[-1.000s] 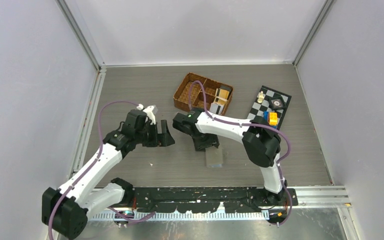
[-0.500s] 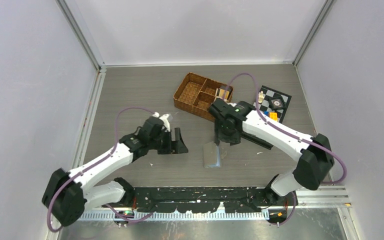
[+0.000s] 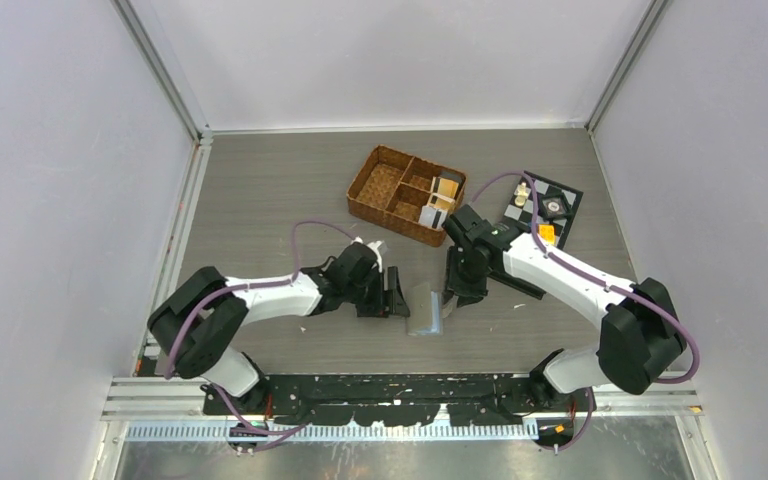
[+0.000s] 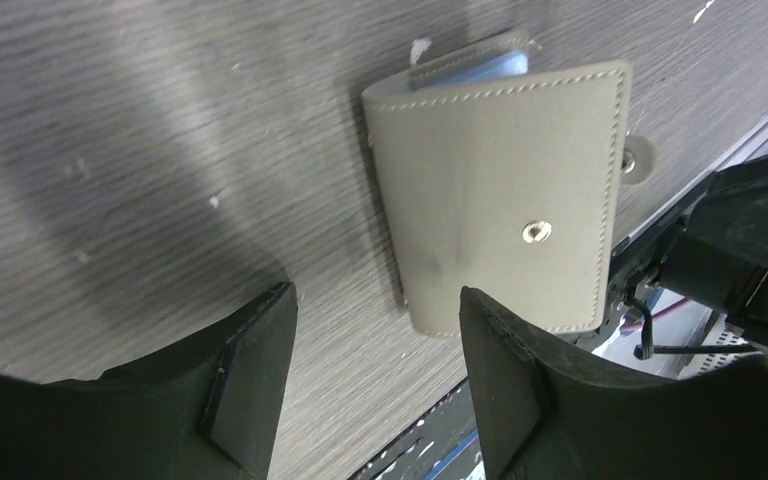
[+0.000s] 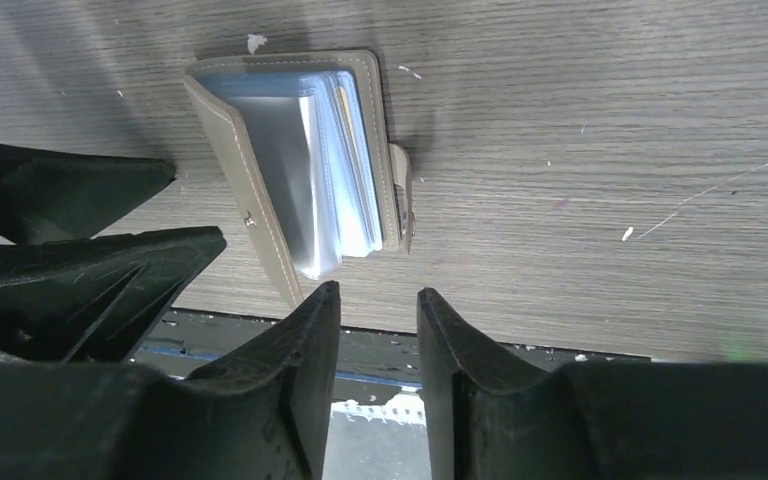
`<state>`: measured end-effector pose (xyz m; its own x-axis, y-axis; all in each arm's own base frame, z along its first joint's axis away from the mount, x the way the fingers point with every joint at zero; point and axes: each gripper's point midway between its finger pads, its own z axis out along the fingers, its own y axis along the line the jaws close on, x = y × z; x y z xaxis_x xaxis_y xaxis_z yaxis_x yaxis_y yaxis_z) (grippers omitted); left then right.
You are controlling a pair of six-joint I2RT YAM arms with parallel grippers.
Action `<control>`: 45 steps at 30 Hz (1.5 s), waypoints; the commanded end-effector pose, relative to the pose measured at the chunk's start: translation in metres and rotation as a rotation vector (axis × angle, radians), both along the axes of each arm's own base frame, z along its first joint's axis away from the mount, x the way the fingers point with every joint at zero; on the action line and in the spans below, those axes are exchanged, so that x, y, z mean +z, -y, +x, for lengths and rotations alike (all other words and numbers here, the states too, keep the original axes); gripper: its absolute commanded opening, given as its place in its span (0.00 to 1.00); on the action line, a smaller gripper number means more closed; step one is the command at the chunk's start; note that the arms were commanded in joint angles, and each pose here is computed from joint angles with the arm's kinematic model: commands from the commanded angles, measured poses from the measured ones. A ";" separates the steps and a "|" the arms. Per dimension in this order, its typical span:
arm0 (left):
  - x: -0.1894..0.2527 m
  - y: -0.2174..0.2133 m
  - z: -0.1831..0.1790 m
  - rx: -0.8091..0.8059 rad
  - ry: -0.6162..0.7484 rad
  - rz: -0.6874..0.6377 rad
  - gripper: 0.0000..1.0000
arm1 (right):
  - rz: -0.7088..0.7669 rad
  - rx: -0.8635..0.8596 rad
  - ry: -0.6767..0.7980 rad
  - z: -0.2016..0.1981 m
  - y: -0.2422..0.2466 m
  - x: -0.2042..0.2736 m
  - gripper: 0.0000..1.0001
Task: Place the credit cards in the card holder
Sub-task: Close the card holder at the center of the board.
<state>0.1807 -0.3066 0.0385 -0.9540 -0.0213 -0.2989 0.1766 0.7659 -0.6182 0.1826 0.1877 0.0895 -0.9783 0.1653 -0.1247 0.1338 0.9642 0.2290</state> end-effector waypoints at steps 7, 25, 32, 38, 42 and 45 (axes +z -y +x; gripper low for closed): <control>-0.010 0.024 0.017 -0.018 0.053 0.013 0.58 | -0.024 -0.008 0.000 0.006 0.006 -0.016 0.31; -0.046 0.012 0.003 -0.085 0.046 0.235 0.37 | -0.012 -0.020 -0.016 0.006 0.005 -0.031 0.14; -0.057 0.007 -0.002 -0.114 0.049 0.319 0.34 | -0.040 -0.024 -0.019 0.003 0.012 -0.026 0.18; -0.061 0.003 -0.002 -0.122 0.053 0.365 0.33 | -0.038 -0.027 -0.010 0.003 0.013 -0.018 0.20; -0.064 0.003 -0.003 -0.125 0.049 0.371 0.33 | -0.031 -0.032 0.000 0.003 0.013 -0.013 0.21; -0.065 0.003 -0.004 -0.127 0.046 0.376 0.33 | -0.024 -0.034 0.002 0.002 0.013 -0.010 0.21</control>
